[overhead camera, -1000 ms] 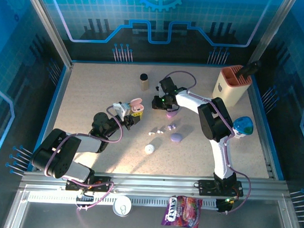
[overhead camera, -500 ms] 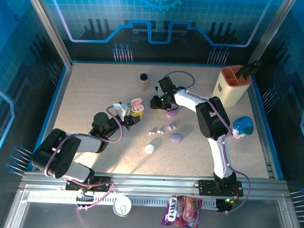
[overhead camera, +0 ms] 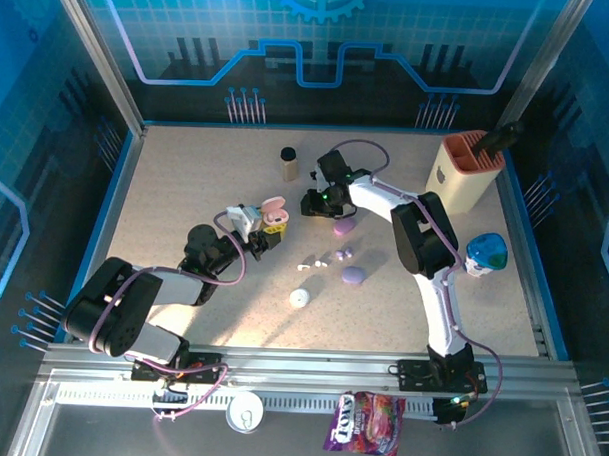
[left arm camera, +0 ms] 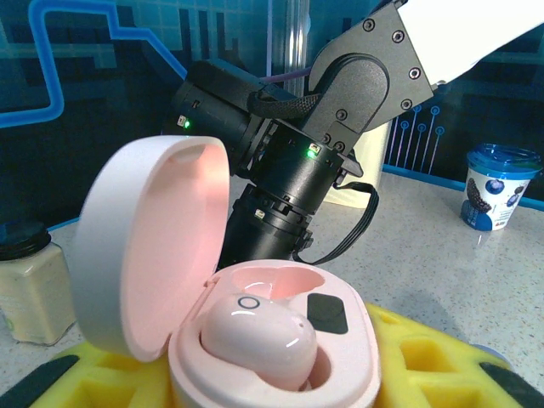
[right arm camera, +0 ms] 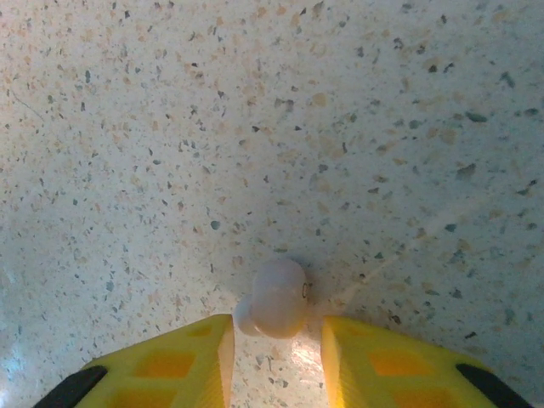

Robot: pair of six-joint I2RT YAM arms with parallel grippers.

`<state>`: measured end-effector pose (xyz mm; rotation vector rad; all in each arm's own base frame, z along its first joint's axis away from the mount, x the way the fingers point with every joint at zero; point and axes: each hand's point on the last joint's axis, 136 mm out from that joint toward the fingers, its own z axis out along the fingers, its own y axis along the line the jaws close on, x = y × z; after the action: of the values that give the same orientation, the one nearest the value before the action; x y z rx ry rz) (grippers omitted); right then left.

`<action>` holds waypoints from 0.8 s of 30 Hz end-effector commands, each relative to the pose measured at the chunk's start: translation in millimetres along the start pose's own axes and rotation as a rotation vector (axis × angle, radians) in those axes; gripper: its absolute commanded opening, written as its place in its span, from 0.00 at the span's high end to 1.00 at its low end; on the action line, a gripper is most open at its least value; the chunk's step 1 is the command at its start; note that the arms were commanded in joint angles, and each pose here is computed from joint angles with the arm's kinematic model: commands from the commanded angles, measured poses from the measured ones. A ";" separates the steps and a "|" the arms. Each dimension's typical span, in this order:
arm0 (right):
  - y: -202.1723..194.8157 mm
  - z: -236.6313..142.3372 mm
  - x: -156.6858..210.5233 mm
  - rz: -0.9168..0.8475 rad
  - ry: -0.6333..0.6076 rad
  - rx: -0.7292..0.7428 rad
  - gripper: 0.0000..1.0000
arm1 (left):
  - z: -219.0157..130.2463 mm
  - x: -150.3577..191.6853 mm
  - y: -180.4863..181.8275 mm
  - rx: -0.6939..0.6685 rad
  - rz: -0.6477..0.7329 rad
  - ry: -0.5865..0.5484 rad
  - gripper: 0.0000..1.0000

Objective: Insert the wireless bluetooth earbuds into the charging case

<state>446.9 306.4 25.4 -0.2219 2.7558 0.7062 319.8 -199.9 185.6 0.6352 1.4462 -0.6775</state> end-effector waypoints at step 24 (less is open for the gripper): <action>-2.8 4.7 -17.5 0.034 -0.009 -0.118 0.69 | -0.1 -9.5 -1.0 0.020 0.010 -0.021 0.67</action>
<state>468.2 304.2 29.8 -0.1921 2.6903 0.8451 319.4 -200.3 185.5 0.6377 1.4459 -0.6805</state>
